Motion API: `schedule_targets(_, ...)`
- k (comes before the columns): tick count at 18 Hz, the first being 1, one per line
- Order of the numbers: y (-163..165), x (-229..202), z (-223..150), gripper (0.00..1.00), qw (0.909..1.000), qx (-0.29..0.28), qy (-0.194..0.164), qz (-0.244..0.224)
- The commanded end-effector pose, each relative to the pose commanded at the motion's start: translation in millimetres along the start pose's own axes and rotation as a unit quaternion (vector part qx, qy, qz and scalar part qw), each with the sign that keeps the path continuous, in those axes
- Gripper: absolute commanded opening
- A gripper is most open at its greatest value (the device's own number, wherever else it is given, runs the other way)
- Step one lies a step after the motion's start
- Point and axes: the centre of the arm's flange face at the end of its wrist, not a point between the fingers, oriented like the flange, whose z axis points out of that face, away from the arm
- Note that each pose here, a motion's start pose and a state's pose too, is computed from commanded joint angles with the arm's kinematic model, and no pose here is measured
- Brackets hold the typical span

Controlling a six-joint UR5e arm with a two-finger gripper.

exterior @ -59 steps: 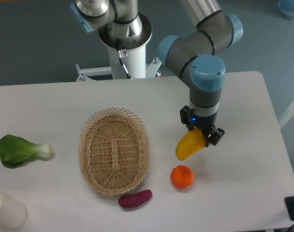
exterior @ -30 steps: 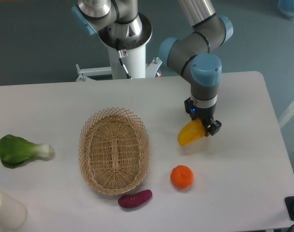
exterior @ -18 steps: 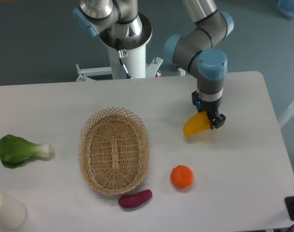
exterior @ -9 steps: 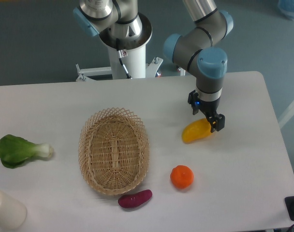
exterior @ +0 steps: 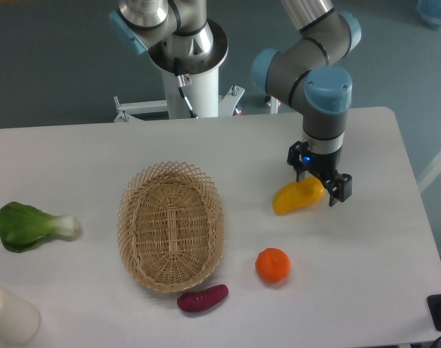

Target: Place the mango on the table

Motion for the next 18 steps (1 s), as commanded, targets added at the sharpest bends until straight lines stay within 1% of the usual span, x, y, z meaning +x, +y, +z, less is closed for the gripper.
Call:
schedule_targets(3, -8, -8, -10, 1.00, 1.0000, 0.002, 0.003, 0.006)
schedule_targets(8, -11, -15, -12, 1.00, 1.0000, 0.006, -0.002, 0.007)
schedule_targets(11, -24, -22, -11, 1.00, 0.9999, 0.004, -0.005, 0.016)
schedule_targets(12, -26, -22, -9, 1.00, 0.9999, 0.004, -0.004, 0.012)
schedule_targets(18, -26, -19, -6, 1.00, 0.9999, 0.004, -0.002, 0.010)
